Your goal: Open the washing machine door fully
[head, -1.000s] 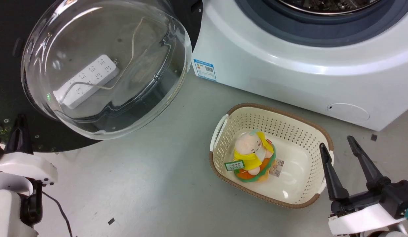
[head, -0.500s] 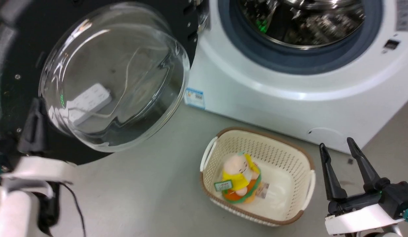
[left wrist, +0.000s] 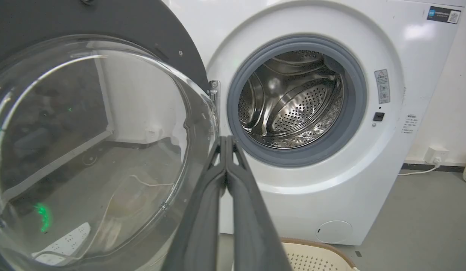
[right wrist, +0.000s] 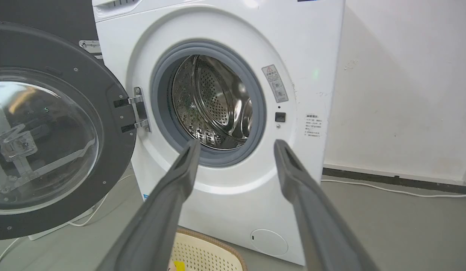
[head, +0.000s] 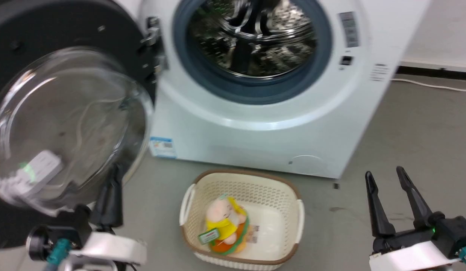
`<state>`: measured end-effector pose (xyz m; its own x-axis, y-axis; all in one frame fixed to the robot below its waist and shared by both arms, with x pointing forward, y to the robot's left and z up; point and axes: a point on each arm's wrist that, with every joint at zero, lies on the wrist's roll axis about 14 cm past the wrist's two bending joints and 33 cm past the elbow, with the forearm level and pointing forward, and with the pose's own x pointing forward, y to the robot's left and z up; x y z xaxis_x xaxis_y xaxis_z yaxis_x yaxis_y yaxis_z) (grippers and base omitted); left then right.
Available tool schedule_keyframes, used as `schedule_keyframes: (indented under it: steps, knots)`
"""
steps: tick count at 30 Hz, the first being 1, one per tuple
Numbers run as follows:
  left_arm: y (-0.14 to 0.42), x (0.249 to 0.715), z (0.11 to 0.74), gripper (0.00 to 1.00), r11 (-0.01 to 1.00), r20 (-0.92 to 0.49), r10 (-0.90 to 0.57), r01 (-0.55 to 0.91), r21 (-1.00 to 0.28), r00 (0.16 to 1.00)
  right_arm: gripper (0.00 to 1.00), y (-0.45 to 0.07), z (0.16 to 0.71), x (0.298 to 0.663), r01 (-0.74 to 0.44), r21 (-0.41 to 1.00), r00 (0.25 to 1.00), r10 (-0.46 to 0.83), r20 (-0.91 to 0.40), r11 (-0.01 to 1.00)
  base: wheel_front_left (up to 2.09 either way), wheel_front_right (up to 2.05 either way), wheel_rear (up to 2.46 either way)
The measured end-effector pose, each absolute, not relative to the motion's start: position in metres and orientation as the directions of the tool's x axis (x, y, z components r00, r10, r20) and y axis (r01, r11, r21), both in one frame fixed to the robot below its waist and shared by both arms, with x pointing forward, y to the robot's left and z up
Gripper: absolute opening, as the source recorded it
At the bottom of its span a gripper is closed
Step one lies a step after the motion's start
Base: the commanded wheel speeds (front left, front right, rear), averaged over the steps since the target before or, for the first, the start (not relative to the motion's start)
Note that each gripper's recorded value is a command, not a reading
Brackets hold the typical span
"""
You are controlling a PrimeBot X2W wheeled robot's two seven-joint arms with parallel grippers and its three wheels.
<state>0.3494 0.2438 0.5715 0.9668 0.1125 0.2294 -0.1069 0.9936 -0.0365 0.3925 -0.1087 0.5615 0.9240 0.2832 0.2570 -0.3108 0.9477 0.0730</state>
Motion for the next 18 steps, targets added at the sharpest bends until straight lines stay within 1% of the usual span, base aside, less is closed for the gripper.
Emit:
schedule_keyframes:
  steps: [6,9,13,18]
  knots:
    - [0.198,0.358,0.552,0.0,0.999,0.189,0.002,0.006,-0.038,0.982,1.0,-0.143,0.567,0.375,-0.214,0.07,0.945,0.188,0.269,0.974,0.0,0.0,0.0]
    - [0.183,0.361,0.543,0.0,0.998,0.17,-0.025,0.035,-0.055,0.985,1.0,-0.154,0.566,0.366,-0.177,0.076,0.952,0.152,0.266,0.981,0.0,0.0,0.0]
    - [0.164,0.36,0.533,0.0,0.996,0.145,-0.073,0.079,-0.039,0.987,1.0,-0.163,0.567,0.36,-0.149,0.078,0.955,0.123,0.27,0.986,0.0,0.0,0.0]
    - [0.156,0.359,0.527,0.0,0.995,0.131,-0.091,0.096,-0.035,0.987,1.0,-0.167,0.559,0.355,-0.131,0.077,0.963,0.108,0.248,0.988,0.0,0.0,0.0]
